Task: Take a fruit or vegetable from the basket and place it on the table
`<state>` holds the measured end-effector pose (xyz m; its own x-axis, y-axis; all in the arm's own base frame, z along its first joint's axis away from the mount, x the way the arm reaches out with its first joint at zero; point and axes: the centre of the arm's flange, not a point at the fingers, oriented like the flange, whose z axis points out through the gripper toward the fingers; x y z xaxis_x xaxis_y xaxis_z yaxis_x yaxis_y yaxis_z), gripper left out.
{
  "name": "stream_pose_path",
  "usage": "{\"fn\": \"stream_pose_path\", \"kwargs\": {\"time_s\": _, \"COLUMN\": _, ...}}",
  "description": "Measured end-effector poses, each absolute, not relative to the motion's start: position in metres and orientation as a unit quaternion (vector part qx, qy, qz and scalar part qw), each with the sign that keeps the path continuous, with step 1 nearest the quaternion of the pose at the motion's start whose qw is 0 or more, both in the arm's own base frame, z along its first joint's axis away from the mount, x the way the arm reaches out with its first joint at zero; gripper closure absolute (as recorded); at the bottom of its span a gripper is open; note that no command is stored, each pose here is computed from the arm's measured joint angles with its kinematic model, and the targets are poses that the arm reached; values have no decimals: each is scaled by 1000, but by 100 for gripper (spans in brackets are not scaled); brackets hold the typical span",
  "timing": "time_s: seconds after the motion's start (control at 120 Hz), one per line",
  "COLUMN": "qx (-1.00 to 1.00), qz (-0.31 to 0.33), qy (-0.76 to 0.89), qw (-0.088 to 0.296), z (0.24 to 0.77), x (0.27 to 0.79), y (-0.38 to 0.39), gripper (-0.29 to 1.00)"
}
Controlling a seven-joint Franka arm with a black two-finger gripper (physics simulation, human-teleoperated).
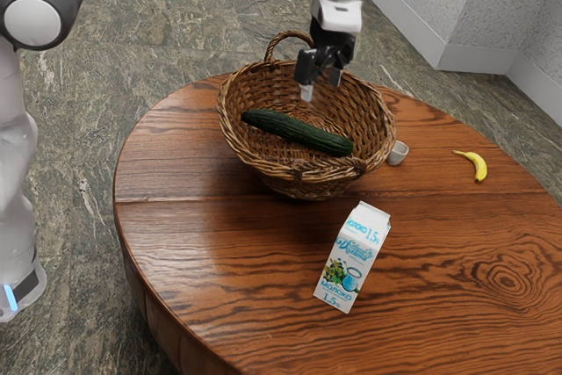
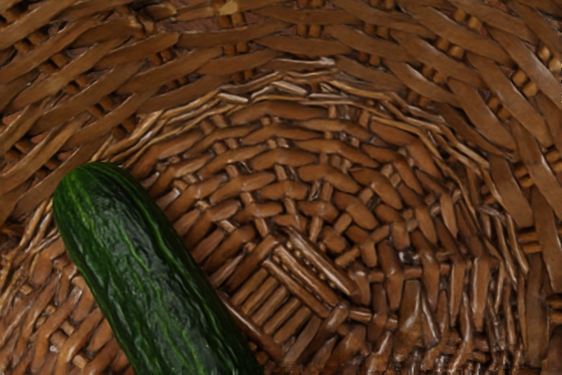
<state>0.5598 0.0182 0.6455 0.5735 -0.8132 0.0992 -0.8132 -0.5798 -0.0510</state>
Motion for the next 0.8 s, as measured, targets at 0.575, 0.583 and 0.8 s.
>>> {"fn": "stream_pose_path", "kwargs": {"time_s": 0.575, "qx": 835, "qz": 99, "qy": -538, "qw": -57, "z": 767, "x": 516, "y": 128, "gripper": 0}}
{"fn": "stream_pose_path", "kwargs": {"time_s": 0.583, "qx": 837, "qz": 98, "qy": -536, "qw": -53, "z": 764, "x": 515, "y": 130, "gripper": 0}}
{"fn": "stream_pose_path", "kwargs": {"time_s": 0.8, "qx": 911, "qz": 38, "qy": -411, "qw": 22, "z": 709, "x": 512, "y": 178, "gripper": 0}}
